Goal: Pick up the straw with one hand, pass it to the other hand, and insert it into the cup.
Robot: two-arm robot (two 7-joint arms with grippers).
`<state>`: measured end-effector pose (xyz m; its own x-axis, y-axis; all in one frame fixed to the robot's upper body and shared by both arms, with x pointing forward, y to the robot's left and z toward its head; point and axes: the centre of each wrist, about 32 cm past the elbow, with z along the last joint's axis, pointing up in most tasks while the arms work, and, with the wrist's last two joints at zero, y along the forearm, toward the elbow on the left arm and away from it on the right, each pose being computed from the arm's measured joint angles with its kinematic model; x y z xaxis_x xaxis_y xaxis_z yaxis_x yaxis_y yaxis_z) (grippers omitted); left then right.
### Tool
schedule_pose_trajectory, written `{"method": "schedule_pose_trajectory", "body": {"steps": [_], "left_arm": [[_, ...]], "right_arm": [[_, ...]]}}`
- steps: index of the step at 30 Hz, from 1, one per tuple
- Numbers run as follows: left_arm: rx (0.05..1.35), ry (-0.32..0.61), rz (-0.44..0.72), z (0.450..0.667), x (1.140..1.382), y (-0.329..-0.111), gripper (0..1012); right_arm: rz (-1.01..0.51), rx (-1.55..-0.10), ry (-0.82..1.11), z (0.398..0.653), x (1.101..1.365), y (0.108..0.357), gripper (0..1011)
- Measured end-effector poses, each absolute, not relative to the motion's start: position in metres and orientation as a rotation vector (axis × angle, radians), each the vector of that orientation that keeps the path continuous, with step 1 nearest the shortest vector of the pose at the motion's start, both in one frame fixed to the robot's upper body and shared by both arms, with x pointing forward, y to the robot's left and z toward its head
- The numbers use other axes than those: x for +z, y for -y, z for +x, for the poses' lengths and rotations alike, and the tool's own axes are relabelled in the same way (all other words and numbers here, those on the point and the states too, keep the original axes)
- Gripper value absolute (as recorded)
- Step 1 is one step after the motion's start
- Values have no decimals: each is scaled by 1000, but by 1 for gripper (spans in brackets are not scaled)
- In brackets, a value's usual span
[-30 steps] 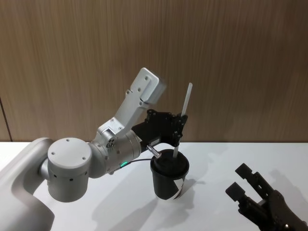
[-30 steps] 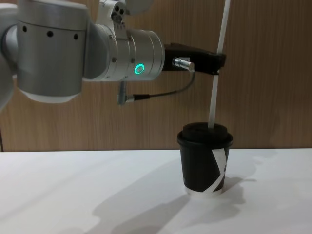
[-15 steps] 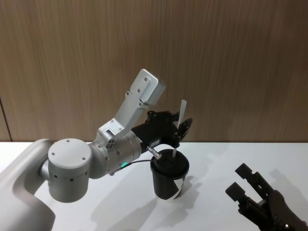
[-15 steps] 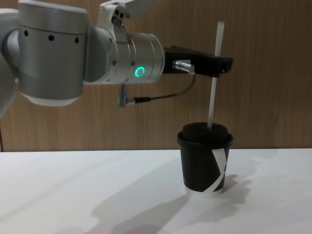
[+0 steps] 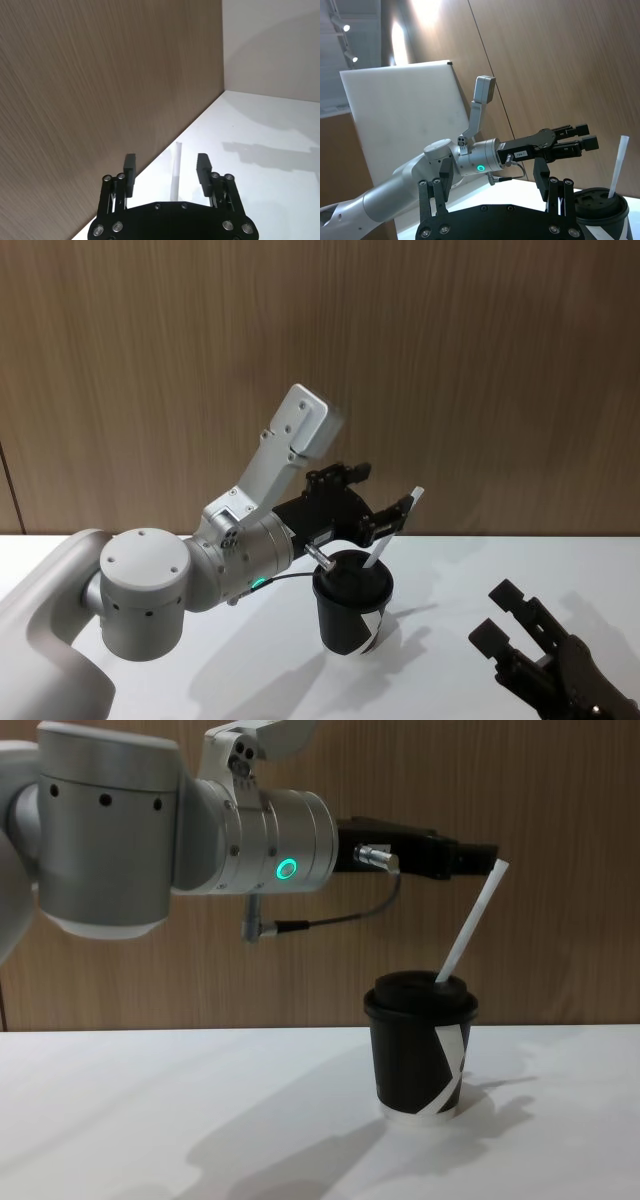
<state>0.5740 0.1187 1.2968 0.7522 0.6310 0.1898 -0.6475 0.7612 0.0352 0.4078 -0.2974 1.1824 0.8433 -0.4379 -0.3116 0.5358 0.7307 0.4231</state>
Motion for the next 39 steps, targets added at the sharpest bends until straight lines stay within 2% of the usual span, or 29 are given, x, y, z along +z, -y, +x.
{"method": "schedule_pose_trajectory", "body": {"steps": [2, 3, 11, 39], "left_arm": [[699, 170, 101, 574, 1297, -119, 783], [699, 170, 101, 574, 1297, -119, 839], [699, 170, 100, 574, 1297, -119, 1003], [690, 176, 96, 571, 1291, -121, 1003]], "right_arm": [[525, -540, -196, 408, 1182, 297, 1001], [525, -540, -196, 408, 1182, 297, 1001], [525, -540, -196, 408, 1182, 297, 1001], [518, -555, -198, 410, 1186, 297, 1001]]}}
